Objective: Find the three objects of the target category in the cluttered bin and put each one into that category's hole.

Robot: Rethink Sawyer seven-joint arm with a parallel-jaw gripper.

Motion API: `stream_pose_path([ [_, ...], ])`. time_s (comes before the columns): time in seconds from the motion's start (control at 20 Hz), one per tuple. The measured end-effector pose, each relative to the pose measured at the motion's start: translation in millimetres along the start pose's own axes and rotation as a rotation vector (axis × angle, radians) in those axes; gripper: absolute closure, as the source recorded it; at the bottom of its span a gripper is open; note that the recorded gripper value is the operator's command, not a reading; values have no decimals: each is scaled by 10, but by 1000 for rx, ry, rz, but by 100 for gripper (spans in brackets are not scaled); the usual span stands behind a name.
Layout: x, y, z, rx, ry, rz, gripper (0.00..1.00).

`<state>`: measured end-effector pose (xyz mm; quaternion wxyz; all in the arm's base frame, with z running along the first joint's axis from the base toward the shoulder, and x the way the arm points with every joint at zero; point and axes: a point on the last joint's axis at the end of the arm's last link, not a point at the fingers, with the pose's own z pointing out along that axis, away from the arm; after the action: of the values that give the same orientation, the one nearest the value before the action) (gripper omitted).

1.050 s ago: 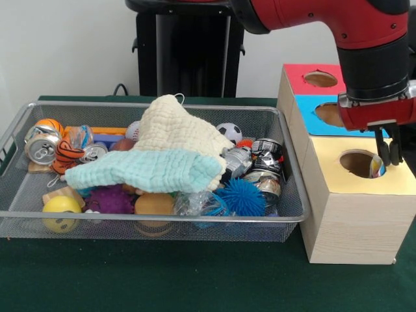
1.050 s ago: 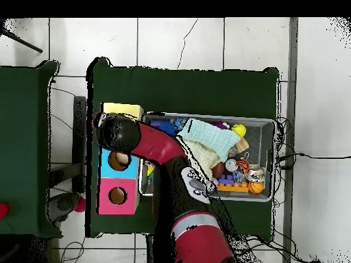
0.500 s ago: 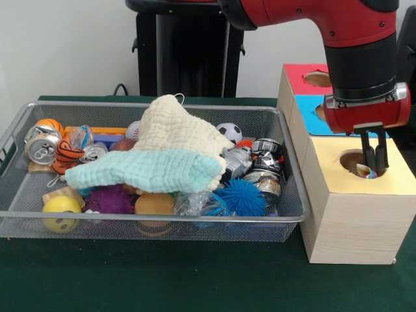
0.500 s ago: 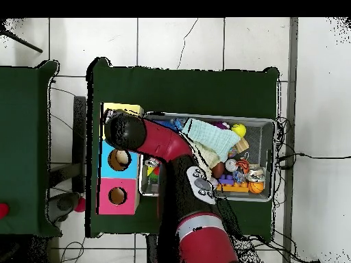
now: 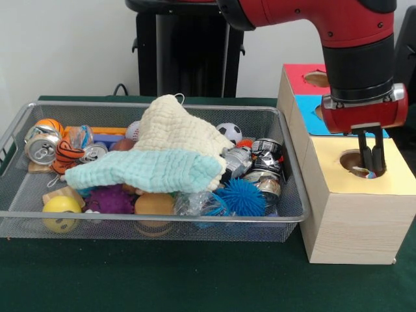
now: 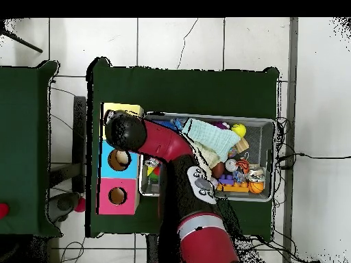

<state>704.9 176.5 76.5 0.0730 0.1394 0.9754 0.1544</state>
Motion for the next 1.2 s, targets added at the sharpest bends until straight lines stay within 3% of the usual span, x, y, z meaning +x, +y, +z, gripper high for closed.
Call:
stream_pose_path([
  [0.25, 13, -66, 21, 18, -2, -16, 100],
  [0.5, 18, -206, 56, 63, -10, -30, 100],
  [0.9, 54, -121, 155, 119, -50, -79, 100],
  [1.2, 97, -138, 272, 139, -78, -92, 100],
])
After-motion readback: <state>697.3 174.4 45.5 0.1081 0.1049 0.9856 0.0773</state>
